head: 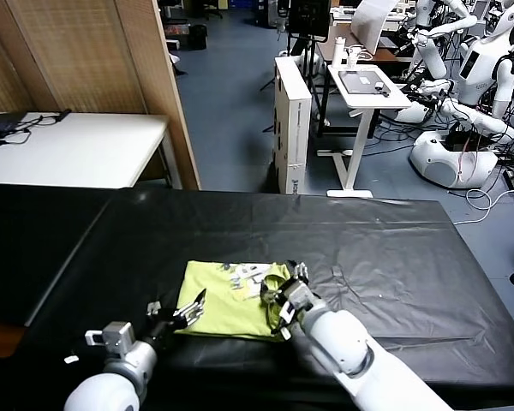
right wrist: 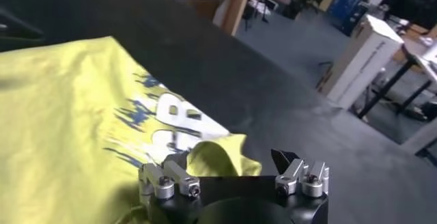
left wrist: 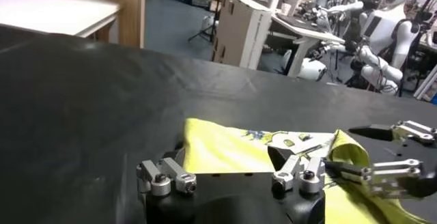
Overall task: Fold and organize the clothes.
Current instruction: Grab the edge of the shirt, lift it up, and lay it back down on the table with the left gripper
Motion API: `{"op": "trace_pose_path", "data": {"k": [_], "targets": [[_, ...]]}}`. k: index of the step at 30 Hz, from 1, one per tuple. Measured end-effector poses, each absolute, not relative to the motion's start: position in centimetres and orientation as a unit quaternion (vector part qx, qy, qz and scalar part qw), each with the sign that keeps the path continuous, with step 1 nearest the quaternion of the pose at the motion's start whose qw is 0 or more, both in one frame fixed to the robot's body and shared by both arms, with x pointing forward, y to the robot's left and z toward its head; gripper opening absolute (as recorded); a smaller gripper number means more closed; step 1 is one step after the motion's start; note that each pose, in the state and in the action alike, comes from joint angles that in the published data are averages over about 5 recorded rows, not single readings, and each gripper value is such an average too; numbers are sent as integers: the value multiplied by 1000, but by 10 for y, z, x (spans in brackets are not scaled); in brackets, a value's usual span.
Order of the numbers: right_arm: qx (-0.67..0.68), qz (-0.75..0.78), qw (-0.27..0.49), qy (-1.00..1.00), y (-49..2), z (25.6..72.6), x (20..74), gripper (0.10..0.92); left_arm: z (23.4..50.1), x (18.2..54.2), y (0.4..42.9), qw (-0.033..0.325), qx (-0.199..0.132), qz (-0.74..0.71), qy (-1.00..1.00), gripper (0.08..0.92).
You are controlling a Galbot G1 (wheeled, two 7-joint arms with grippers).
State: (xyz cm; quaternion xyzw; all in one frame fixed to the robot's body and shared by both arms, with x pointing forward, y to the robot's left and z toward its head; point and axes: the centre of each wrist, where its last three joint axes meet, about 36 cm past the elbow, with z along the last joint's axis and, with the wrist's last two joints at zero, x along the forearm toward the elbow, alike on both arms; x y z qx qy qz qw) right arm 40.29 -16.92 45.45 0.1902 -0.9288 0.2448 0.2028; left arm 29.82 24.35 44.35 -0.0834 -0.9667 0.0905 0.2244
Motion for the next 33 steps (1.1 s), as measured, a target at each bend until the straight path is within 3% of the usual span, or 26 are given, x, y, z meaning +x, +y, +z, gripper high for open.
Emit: {"op": "trace_pose_path", "data": {"k": [9, 16, 22, 33], "targets": [[185, 210, 187, -942, -209, 462, 394, 907, 442, 300, 249, 210, -80, 91, -970, 907], [188, 95, 101, -972, -255, 452, 377, 907, 423, 305, 258, 156, -88, 95, -979, 907], [162, 40, 61, -984, -285, 449, 347, 907, 392, 311, 265, 112, -68, 112, -985, 907], [121, 37, 81, -989, -308, 445, 309, 907, 360, 313, 265, 117, -44, 144, -982, 907]]}}
